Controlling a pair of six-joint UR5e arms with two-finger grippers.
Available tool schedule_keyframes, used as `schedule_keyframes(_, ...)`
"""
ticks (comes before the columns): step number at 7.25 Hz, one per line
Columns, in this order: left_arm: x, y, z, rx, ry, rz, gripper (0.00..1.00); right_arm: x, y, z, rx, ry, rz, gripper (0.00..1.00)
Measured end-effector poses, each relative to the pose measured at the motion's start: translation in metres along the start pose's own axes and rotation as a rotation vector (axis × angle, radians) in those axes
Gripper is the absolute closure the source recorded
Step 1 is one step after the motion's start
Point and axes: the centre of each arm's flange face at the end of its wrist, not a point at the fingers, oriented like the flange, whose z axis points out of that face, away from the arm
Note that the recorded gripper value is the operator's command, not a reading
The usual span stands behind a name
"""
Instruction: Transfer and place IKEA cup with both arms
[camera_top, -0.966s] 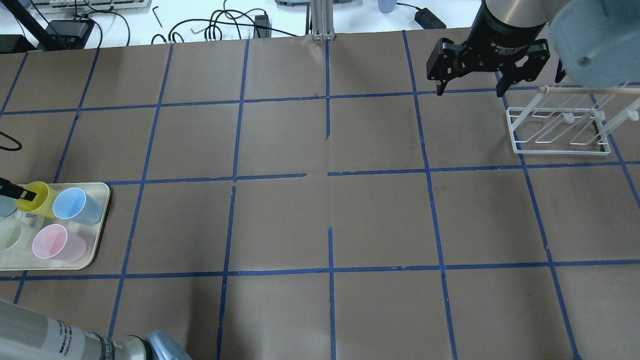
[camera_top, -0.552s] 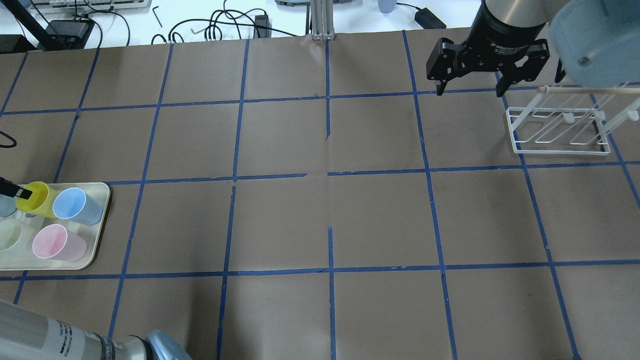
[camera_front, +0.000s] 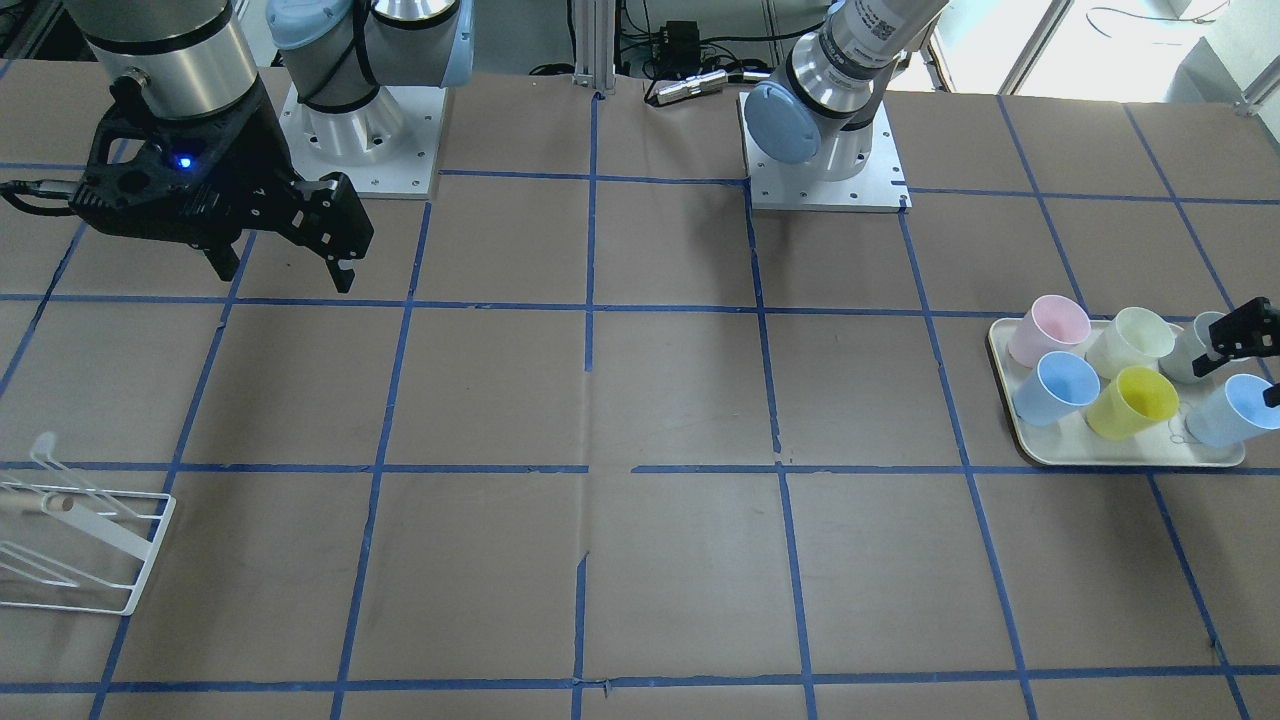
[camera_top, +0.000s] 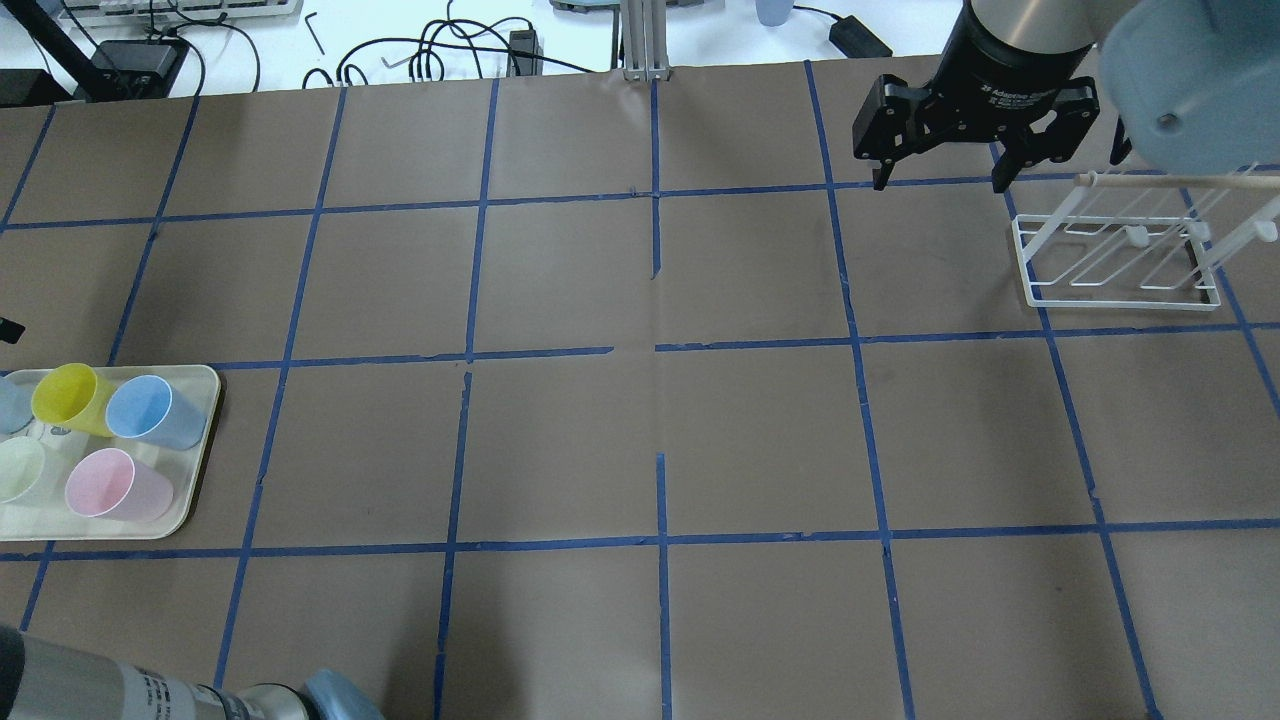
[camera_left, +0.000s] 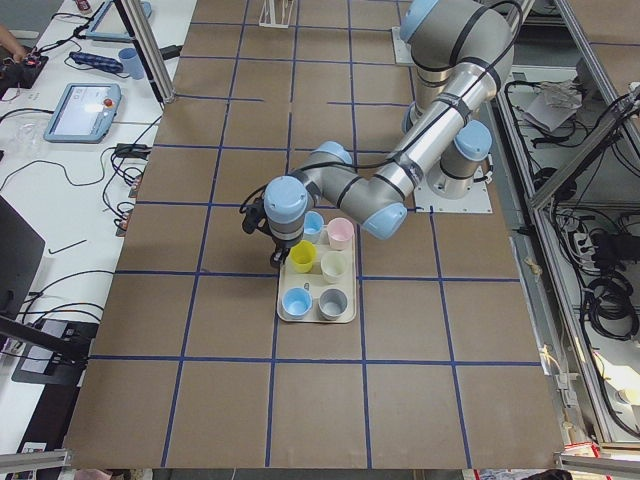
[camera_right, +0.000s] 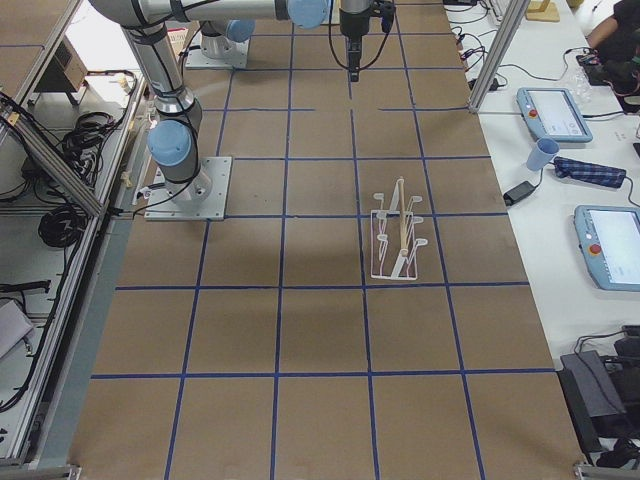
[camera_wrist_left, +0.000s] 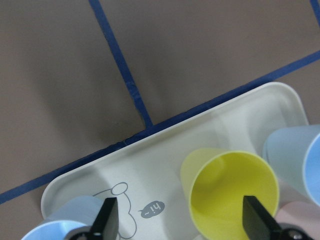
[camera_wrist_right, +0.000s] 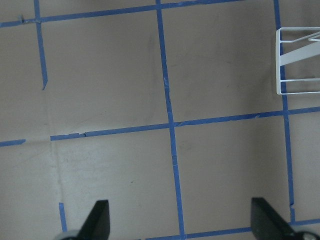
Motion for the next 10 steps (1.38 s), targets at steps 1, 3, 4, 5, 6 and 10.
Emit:
schedule_keyframes(1, 0.045, -0.029, -0.022, -0.009, 0.001, -0.057, 0.00, 0.000, 0.000, 0.000, 0.001, 0.000, 0.000, 0.00)
schedule_keyframes(3, 0.152, -0.080, -0.050, -0.039, -0.026, -0.181, 0.00, 0.000, -0.001, -0.001, 0.002, 0.000, 0.001, 0.00)
schedule_keyframes(4, 0.213, -0.105, -0.057, -0.058, -0.062, -0.235, 0.00, 0.000, -0.001, -0.001, 0.002, 0.000, 0.001, 0.00)
schedule_keyframes(5, 0.276, -0.125, -0.059, -0.068, -0.098, -0.281, 0.00, 0.000, -0.001, -0.001, 0.002, 0.000, 0.001, 0.00)
schedule_keyframes(6, 0.334, -0.138, -0.061, -0.066, -0.118, -0.319, 0.00, 0.000, -0.001, -0.001, 0.003, 0.000, 0.001, 0.00)
schedule_keyframes(10, 0.447, -0.128, -0.065, -0.045, -0.132, -0.340, 0.00, 0.000, -0.001, 0.000, 0.000, 0.000, 0.000, 0.00)
